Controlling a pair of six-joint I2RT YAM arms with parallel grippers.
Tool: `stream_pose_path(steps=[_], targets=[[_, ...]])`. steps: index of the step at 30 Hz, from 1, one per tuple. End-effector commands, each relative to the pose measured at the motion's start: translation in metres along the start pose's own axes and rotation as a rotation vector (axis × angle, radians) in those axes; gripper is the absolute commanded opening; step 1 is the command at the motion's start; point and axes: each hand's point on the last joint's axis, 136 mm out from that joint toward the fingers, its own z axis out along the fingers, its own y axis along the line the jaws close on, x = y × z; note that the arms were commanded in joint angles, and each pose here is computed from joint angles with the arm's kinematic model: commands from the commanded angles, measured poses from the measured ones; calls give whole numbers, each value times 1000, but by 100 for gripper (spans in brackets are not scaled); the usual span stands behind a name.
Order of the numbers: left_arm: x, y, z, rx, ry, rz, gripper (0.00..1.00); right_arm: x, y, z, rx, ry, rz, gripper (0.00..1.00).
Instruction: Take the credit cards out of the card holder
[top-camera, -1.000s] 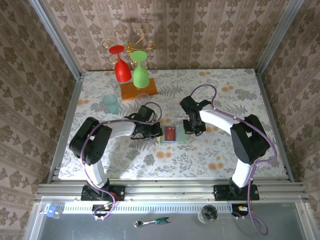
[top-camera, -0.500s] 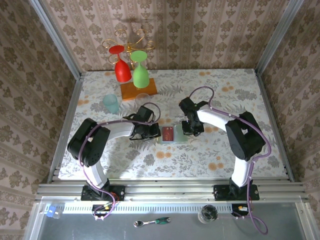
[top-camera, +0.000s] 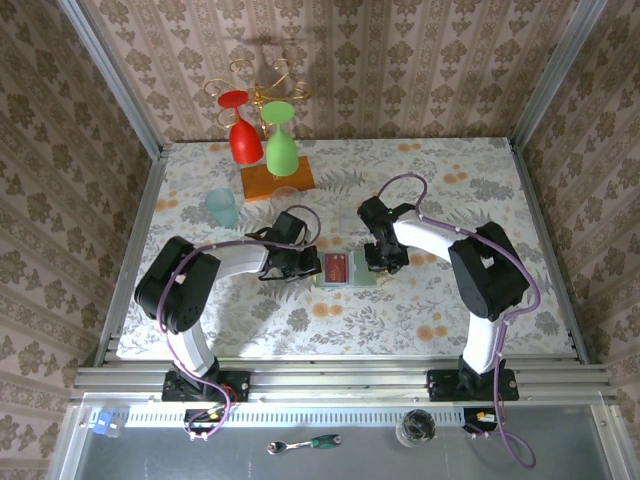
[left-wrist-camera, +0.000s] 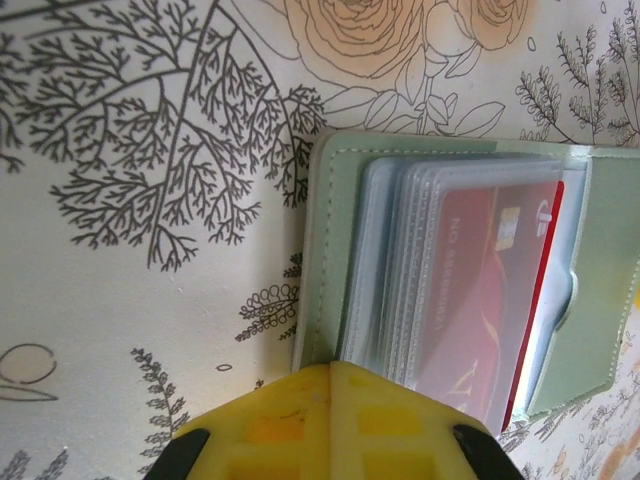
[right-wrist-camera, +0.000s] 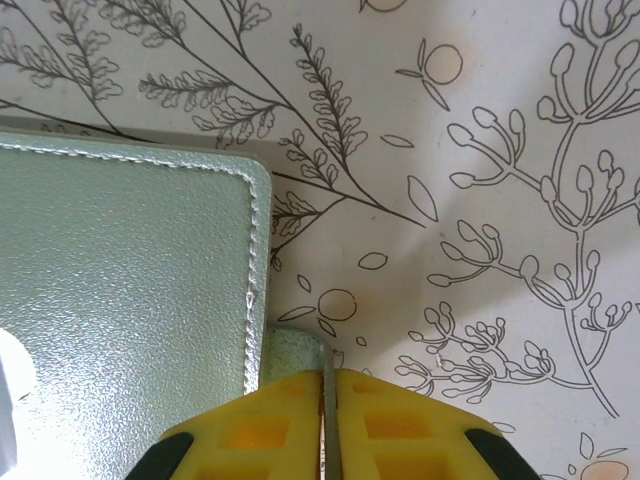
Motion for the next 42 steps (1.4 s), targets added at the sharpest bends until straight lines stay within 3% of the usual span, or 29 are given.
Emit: stream_pose_path(steps=[1,33,42], targets=[[34,48,7,-142,109,-79,0,9,-18,8,73,32,16,11],[42,40,1,-144,121,-78,0,0,-30,3,106,-2,18,11],[42,40,2,-153,126,-81,0,4,-40,7,131,2,42,20]])
